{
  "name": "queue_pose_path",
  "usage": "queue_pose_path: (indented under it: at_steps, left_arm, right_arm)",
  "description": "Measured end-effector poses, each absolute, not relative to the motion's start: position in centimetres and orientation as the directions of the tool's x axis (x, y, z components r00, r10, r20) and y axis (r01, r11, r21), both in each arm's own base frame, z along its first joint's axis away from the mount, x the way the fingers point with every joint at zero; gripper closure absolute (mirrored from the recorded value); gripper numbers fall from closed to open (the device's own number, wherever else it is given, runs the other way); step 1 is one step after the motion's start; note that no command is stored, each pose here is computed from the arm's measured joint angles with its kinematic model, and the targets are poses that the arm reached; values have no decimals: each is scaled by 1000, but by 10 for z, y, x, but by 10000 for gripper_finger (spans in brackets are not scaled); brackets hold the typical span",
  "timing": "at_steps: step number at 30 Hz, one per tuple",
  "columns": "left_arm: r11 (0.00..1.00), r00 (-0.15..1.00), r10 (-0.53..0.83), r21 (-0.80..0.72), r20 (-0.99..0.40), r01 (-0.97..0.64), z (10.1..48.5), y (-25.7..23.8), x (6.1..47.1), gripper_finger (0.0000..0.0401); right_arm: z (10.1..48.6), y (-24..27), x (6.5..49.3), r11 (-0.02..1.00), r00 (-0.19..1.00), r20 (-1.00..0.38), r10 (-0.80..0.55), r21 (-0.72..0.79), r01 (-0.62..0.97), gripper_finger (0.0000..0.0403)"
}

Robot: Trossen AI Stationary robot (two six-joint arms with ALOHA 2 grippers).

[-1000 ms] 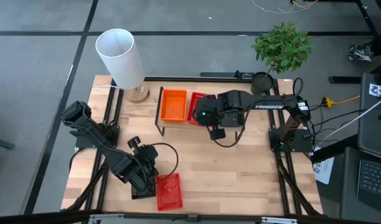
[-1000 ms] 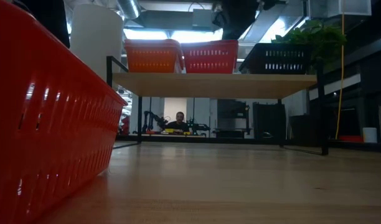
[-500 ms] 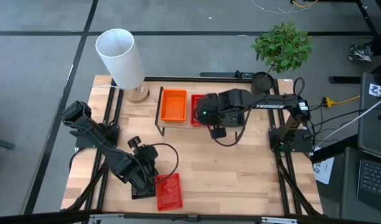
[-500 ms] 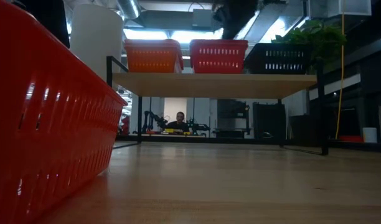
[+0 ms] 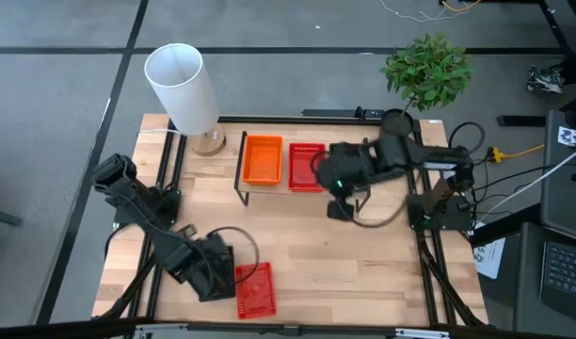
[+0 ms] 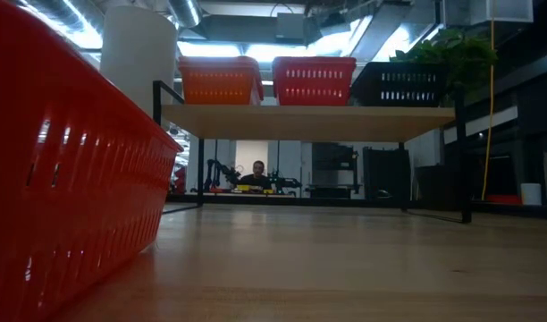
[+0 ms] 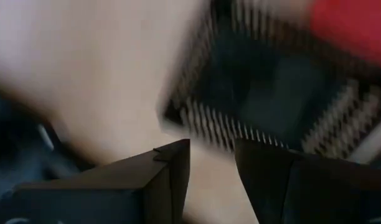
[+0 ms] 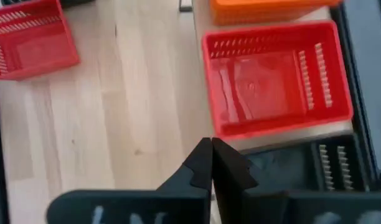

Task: Stack baskets on shelf by color
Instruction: Adjust the bins, then stack the red bin on top of the other red bins on the shelf

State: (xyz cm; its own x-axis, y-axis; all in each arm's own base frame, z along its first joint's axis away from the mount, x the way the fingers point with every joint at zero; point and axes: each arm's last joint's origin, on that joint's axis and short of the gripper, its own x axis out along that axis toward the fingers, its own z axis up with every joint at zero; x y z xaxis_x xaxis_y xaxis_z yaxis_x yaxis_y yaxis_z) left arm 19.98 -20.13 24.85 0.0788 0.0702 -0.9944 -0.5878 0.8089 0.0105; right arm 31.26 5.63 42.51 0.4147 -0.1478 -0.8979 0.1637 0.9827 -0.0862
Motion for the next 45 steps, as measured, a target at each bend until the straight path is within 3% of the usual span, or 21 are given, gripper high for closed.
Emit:
queue_pose_path:
  at_steps: [5, 9, 15, 19, 25, 33, 40, 45]
  left_arm:
    - [748, -104, -70, 16, -992, -664, 246, -227, 170, 282]
    - [788, -152, -45, 58, -987, -613, 232, -238, 144, 282]
    - [814, -182, -38, 75, -983, -576, 183, -231, 128, 282]
    - [813, -40, -67, -31, -997, -582, 171, -224, 149, 282]
    - [864, 174, -130, -198, -976, -463, 184, -206, 206, 307]
    - [852, 495, -141, -360, -857, -380, 213, -157, 284, 335]
    - [871, 496, -143, -347, -856, -348, 258, -157, 288, 335]
    - [904, 466, -94, -272, -880, -331, 290, -181, 267, 335]
  right_arm:
    - [421, 107, 294, 983, 434, -894, -112, -35, 180, 393]
    - [411, 150, 273, 977, 425, -901, -91, 2, 213, 393]
    - [390, 209, 240, 947, 442, -894, -79, 71, 315, 393]
    - [380, 236, 220, 913, 450, -892, -39, 151, 379, 393]
    - [373, 256, 201, 867, 494, -868, -49, 208, 452, 393]
    - [360, 266, 205, 898, 591, -803, -76, 203, 391, 393]
    - [334, 283, 217, 947, 662, -750, 9, 219, 236, 393]
    - [311, 305, 231, 963, 719, -656, 229, 259, -71, 393]
